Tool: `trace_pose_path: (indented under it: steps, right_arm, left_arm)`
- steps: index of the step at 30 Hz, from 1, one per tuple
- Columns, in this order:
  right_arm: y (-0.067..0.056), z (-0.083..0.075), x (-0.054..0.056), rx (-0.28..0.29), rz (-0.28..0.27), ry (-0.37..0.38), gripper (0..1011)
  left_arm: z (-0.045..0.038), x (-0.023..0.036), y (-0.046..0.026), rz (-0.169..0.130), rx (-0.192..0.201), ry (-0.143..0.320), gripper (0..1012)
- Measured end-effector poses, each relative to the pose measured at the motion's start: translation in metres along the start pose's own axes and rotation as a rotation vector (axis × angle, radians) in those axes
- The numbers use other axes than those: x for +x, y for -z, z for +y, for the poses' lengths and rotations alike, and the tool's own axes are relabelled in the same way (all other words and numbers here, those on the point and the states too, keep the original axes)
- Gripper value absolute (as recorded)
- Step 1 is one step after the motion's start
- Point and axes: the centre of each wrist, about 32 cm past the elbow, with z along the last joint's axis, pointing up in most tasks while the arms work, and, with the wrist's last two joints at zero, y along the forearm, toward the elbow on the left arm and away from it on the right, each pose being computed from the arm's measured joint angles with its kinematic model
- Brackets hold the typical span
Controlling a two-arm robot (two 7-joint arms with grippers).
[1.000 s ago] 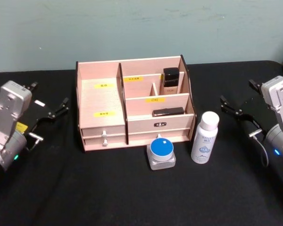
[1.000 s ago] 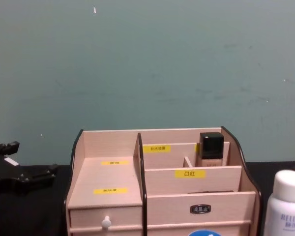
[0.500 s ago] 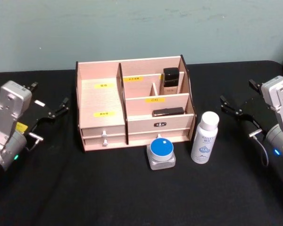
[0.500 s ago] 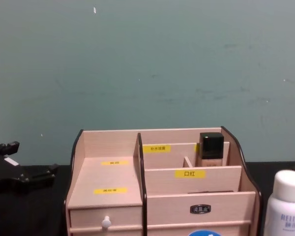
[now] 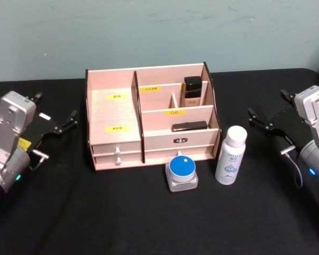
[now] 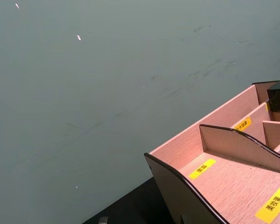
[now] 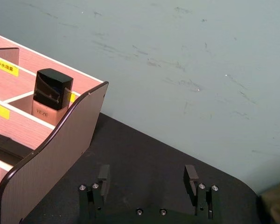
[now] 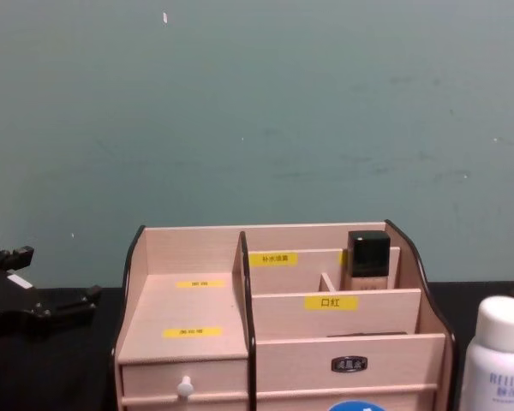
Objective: Pick up the facial cleanser and watermelon frost from the table and place them into the tiered storage box.
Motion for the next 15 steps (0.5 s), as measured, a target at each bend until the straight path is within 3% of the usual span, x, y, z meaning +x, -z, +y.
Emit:
trace_pose_path:
  steps: [7, 15]
  right_arm:
    - [0.000, 0.000, 0.001, 0.001, 0.001, 0.000, 1007]
    - [-0.015, -0.008, 0.015, 0.017, 0.040, -0.020, 1007]
  left_arm:
    - [0.0000, 0.0000, 0.0000, 0.000, 0.000, 0.000, 1010]
    - [0.0000, 0.0000, 0.0000, 0.000, 0.000, 0.000, 1010]
